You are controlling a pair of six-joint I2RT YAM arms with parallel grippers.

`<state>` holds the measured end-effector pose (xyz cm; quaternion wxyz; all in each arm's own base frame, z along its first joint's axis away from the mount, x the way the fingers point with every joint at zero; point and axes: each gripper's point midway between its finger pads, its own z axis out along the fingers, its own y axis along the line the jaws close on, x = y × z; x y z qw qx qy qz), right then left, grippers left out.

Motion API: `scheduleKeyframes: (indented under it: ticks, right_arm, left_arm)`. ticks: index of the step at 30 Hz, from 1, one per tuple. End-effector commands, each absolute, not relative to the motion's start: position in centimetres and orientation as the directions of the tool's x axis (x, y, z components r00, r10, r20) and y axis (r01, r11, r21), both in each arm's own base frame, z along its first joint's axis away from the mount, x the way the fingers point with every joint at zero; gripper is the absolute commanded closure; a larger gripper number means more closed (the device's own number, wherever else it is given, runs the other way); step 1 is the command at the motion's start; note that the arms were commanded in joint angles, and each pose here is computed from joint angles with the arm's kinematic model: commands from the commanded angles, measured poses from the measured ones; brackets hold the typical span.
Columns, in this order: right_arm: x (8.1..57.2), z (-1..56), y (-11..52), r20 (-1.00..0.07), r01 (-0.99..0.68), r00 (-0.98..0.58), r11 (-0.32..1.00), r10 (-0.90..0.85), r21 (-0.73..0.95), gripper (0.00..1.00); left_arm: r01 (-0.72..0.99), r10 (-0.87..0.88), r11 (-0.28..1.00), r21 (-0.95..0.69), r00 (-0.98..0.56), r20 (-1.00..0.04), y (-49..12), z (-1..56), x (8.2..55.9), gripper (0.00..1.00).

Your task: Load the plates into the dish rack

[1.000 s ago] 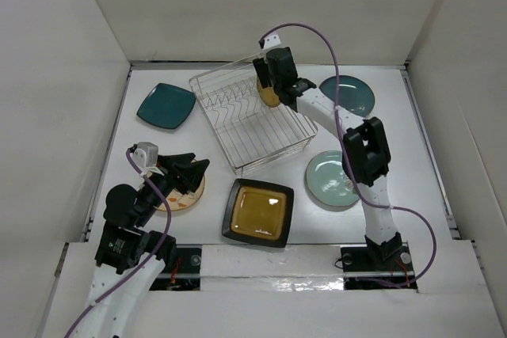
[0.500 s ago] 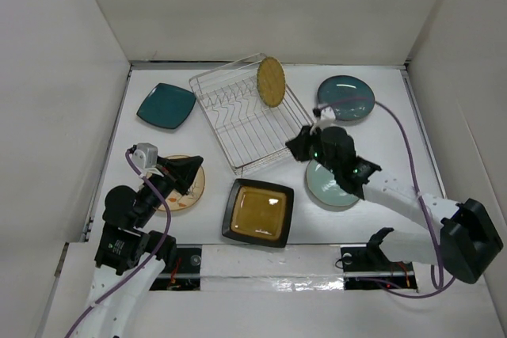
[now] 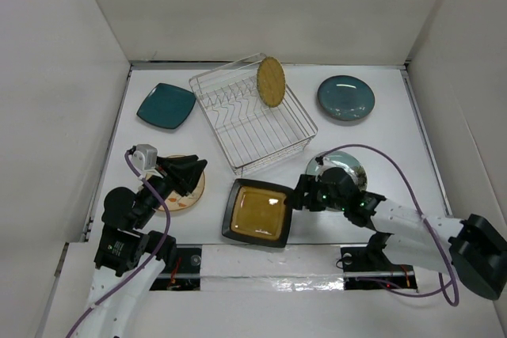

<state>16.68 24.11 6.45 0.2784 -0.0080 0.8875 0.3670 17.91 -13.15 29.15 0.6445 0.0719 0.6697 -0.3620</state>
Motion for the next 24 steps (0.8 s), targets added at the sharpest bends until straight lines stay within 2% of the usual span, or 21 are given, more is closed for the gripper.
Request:
scheduleKeyframes:
  ticks: [1, 6, 11, 12, 13, 15, 16, 19, 24]
  right_arm:
    - [16.2, 6.2, 26.0, -0.449, -0.201, -0.869, 0.68, 0.21, 0.706, 0.29]
    - [16.2, 4.3, 27.6, -0.374, -0.133, -0.892, 0.645, 0.252, 0.752, 0.36]
    - [16.5, 2.1, 28.3, -0.347, -0.114, -0.909, 0.662, 0.232, 0.741, 0.45]
    - [16.5, 1.8, 28.4, -0.346, -0.115, -0.911, 0.667, 0.226, 0.736, 0.5]
    - [16.3, 0.8, 28.2, -0.333, -0.102, -0.917, 0.681, 0.218, 0.725, 0.59]
    - [16.4, 0.4, 28.3, -0.331, -0.098, -0.918, 0.683, 0.219, 0.723, 0.71]
    - [16.2, 0.1, 28.4, -0.333, -0.1, -0.918, 0.689, 0.213, 0.718, 0.84]
    - [15.9, -0.5, 28.4, -0.327, -0.094, -0.921, 0.696, 0.21, 0.711, 1.0]
    - [15.5, 1.8, 29.0, -0.395, -0.175, -0.901, 0.683, 0.178, 0.709, 1.0]
  left_arm:
    - [0.59, -0.384, 0.715, -0.376, -0.119, -0.916, -13.3, 30.2, 17.7, 0.65]
    - [0.584, -0.386, 0.718, -0.379, -0.12, -0.915, -13.2, 30.2, 17.8, 0.64]
    - [0.583, -0.385, 0.719, -0.378, -0.119, -0.915, -13.2, 30.2, 17.8, 0.63]
    - [0.583, -0.386, 0.718, -0.379, -0.12, -0.915, -13.2, 30.2, 17.8, 0.63]
    - [0.58, -0.385, 0.72, -0.381, -0.123, -0.915, -13.2, 30.1, 17.9, 0.63]
    - [0.579, -0.385, 0.72, -0.383, -0.127, -0.914, -13.2, 30.1, 17.9, 0.63]
    - [0.577, -0.385, 0.721, -0.385, -0.129, -0.914, -13.2, 30.0, 18.0, 0.63]
    - [0.576, -0.384, 0.721, -0.386, -0.131, -0.914, -13.3, 29.9, 18.0, 0.63]
    - [0.571, -0.381, 0.724, -0.387, -0.136, -0.914, -13.2, 29.8, 18.2, 0.63]
